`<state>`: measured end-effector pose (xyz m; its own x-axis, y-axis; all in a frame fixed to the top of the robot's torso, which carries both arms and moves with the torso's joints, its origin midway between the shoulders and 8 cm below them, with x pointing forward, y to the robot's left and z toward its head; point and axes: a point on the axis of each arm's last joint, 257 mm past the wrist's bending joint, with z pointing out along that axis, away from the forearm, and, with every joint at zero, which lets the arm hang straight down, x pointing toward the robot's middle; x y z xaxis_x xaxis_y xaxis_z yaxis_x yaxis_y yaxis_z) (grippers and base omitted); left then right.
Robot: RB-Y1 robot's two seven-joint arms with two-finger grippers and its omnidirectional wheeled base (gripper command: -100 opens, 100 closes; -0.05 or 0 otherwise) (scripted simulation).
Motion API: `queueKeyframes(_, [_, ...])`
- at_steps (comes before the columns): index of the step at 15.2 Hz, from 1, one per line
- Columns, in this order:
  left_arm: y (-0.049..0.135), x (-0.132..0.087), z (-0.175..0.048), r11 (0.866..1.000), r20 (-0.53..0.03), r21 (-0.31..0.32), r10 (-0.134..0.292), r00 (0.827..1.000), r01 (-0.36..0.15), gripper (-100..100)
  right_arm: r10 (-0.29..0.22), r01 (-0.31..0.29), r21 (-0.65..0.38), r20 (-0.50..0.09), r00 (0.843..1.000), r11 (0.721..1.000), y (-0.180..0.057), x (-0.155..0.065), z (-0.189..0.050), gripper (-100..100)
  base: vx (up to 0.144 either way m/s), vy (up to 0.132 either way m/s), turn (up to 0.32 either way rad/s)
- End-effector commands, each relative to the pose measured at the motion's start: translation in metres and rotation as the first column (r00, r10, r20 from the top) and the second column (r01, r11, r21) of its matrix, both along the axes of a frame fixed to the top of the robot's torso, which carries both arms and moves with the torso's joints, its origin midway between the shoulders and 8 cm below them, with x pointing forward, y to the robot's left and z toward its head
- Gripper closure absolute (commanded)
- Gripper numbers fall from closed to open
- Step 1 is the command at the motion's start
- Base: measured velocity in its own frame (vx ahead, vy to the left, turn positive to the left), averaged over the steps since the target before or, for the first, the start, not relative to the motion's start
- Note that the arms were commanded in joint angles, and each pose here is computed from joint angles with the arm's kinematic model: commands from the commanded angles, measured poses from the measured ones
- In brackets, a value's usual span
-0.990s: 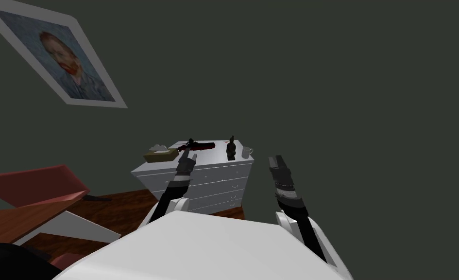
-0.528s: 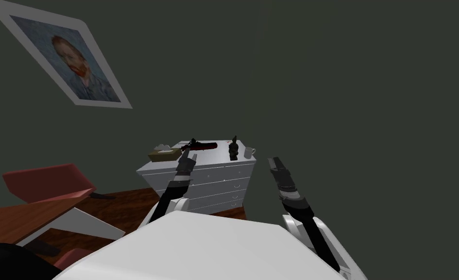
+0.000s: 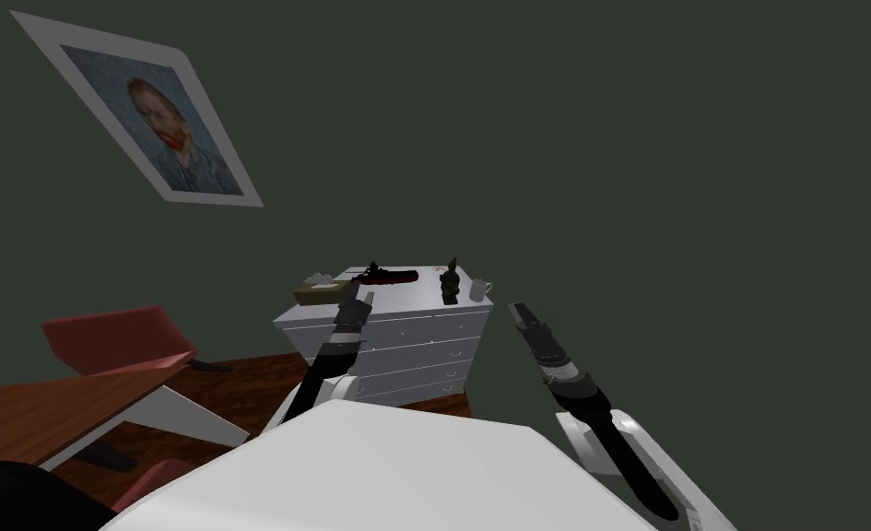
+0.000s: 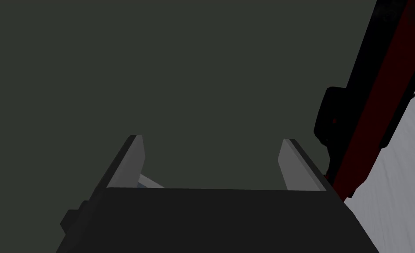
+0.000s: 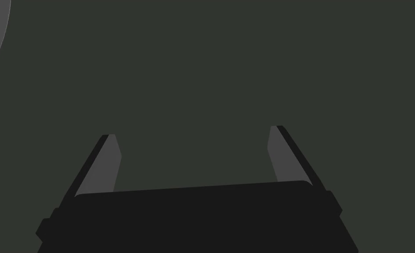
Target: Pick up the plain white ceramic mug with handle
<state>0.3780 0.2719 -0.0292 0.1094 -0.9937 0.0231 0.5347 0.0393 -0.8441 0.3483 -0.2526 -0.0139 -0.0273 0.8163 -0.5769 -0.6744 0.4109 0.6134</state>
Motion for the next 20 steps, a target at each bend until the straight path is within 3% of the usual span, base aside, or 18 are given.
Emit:
queueKeyframes(1, [0.000, 0.000, 0.000, 1.000, 0.000, 0.000, 0.000, 1.000, 0.000, 0, 0.021, -0.021, -0.044, -0.011, 1.000, 0.999, 0.001, 0.000, -0.002, -100, -0.002, 0.051, 0.017])
queueKeyframes(13, [0.000, 0.000, 0.000, 1.000, 0.000, 0.000, 0.000, 1.000, 0.000, 0, 0.098, -0.120, -0.265, -0.094, 0.991, 0.957, -0.006, 0.001, -0.020, -100, 0.000, 0.046, 0.032])
queueKeyframes(20, [0.000, 0.000, 0.000, 1.000, 0.000, 0.000, 0.000, 1.000, 0.000, 0, 0.136, -0.191, -0.401, -0.161, 0.977, 0.896, -0.013, 0.003, -0.029, -100, 0.001, 0.047, 0.040])
